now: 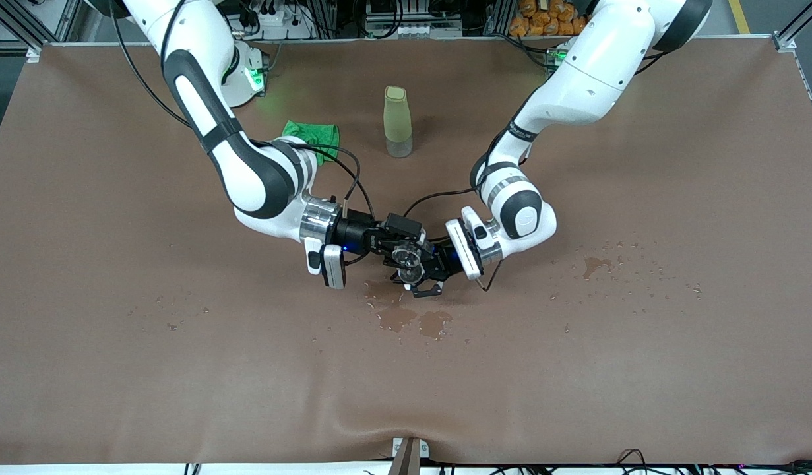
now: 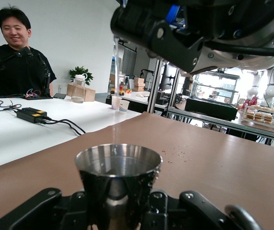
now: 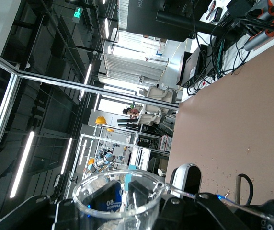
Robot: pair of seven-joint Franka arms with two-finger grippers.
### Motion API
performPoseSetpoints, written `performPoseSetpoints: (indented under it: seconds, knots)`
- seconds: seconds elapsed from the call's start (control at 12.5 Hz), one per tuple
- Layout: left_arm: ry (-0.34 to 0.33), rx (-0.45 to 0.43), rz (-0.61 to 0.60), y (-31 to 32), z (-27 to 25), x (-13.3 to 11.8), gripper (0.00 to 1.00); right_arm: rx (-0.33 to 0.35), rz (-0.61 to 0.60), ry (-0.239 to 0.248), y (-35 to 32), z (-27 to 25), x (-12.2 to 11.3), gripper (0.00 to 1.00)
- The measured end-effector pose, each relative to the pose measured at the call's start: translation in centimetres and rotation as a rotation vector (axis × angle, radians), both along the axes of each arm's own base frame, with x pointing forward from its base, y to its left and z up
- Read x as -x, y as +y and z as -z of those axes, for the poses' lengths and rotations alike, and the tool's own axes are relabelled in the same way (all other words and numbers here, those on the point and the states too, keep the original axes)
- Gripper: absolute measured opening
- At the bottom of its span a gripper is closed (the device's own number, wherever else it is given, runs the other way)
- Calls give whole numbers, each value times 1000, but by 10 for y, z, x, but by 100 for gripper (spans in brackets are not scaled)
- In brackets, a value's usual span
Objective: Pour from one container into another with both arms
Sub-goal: 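Hold the beaker tilted with the right gripper, pouring into the jigger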
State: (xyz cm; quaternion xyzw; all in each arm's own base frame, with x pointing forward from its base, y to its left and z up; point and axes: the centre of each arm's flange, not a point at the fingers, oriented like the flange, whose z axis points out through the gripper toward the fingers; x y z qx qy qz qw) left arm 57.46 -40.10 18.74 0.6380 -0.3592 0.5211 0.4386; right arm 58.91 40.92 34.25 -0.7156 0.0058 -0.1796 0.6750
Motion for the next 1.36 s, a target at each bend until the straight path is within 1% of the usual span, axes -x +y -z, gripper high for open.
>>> performPoseSetpoints:
  seconds: [0.48,0.72,1.12,1.36]
  knots:
    - [0,0,0,0,0,0,9,5,3,16,-1,8,0,16]
    - [1,-1,0,0,1,0,9,2,4,43,-1,12,-1,16]
    - [17,5,-14,0,7,1,9,2,7,55,-2,14,-1,16]
    - [17,5,-14,0,7,2,9,-2,9,77,-2,15,-1,16]
